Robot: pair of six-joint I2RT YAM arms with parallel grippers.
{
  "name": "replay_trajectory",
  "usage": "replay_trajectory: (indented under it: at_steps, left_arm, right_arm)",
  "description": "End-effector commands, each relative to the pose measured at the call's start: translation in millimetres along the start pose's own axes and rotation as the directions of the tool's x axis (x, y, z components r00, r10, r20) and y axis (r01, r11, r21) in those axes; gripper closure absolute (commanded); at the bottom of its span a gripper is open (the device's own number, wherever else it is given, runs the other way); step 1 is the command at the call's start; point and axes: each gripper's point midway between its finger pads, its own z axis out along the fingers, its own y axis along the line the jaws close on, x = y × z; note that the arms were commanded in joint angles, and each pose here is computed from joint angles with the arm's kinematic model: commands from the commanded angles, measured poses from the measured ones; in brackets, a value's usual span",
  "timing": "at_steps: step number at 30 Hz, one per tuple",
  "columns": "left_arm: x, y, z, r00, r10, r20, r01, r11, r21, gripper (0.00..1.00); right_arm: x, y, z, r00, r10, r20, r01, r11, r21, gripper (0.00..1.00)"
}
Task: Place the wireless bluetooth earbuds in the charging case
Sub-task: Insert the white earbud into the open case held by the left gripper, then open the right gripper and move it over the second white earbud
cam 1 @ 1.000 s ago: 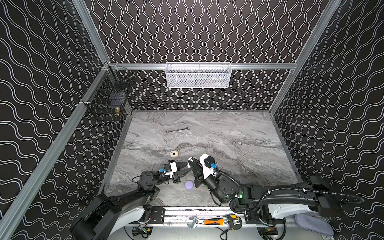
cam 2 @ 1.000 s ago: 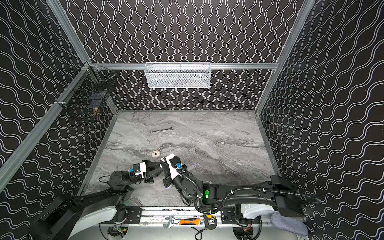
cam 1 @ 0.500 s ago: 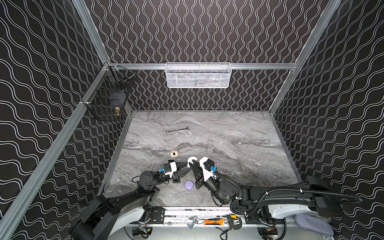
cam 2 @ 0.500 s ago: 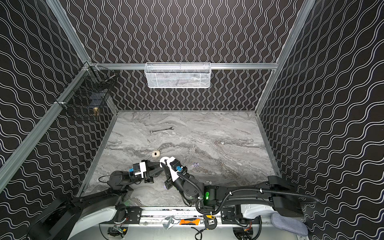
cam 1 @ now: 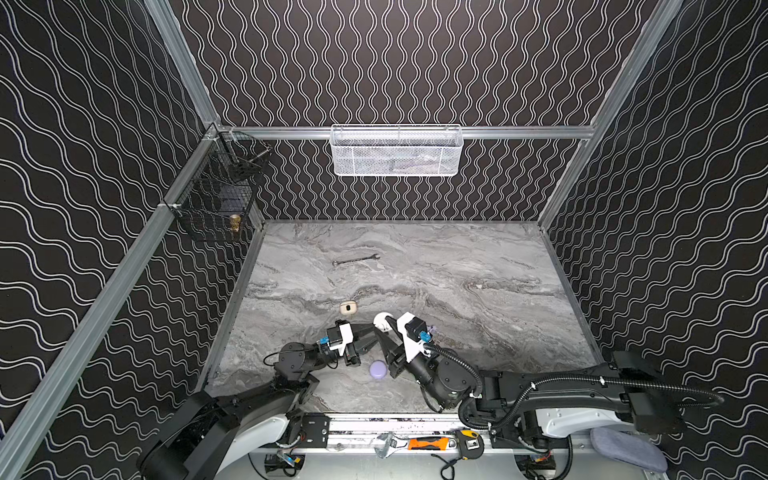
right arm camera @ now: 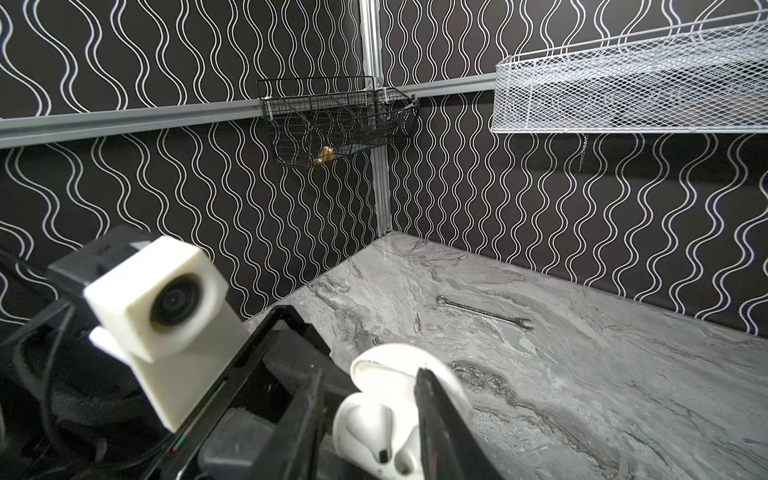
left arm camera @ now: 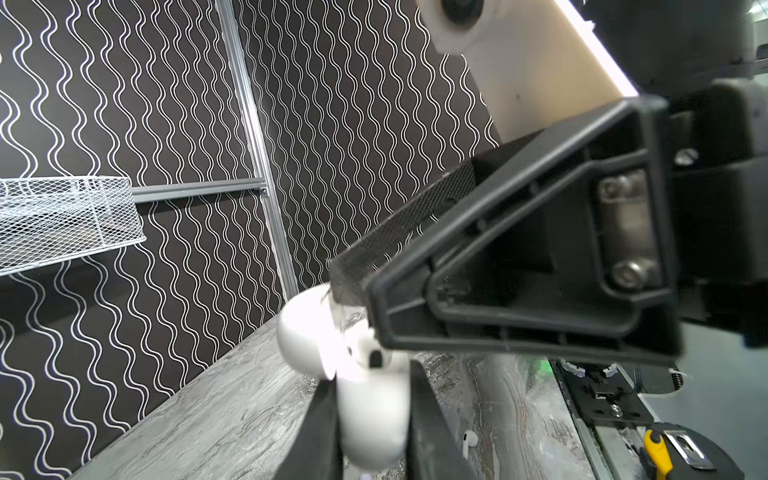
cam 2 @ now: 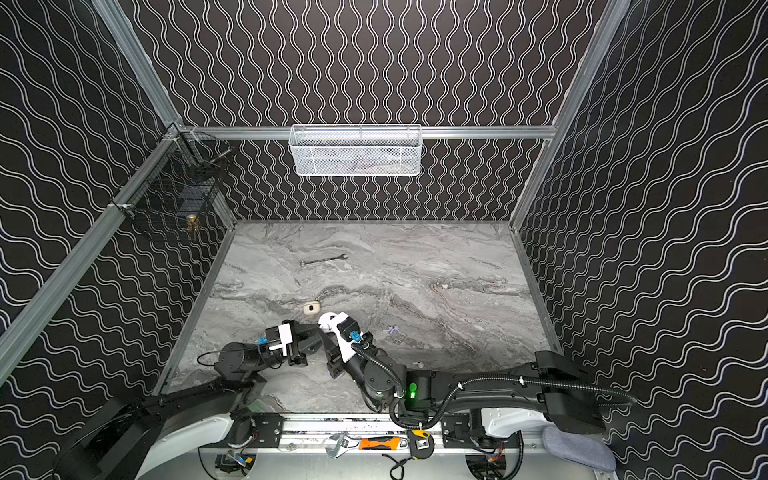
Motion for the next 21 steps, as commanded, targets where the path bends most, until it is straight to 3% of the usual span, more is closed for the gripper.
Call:
replay_trajectory:
  at_steps: [1,6,10,16,21]
  left_arm:
    - [-6.9,-0.4,1.2,0.999,0.042,0.017,-0.042,0.999,0.004,1.00]
    - [-6.4,1.7,0.8,0.999,0.044,0.015,-0.044,0.999,-0.009,1.00]
    - [-7.3,1.0,2.9,0.999,0.034,0.019,-0.034,0.999,0.005,1.00]
    - [-7.9,1.2,2.7,0.999,0.038,0.026,-0.038,0.999,0.002,1.00]
    - [-8.5,1.1,2.4,0.999,0.039,0.026,-0.039,0.999,0.002,1.00]
  right_arm:
    - [-4.6,1.7,-0.9,1.000,0.005,0.002,-0.005,1.000,-0.015,0.52]
    - [-19.4,-2.3,-9.6,0.998,0.063,-0.030,-0.063,0.998,-0.022,0.43]
    - [-33.4,-12.5,-24.1,0.993,0.110,-0.048,-0.112,0.993,-0.028,0.42]
    - [-34.9,-23.4,-35.5,0.978,0.168,-0.120,-0.169,0.986,0.001,0.57]
    - [-14.6,-11.5,-28.4,0.955,0.164,-0.247,-0.167,0.986,0.007,0.62]
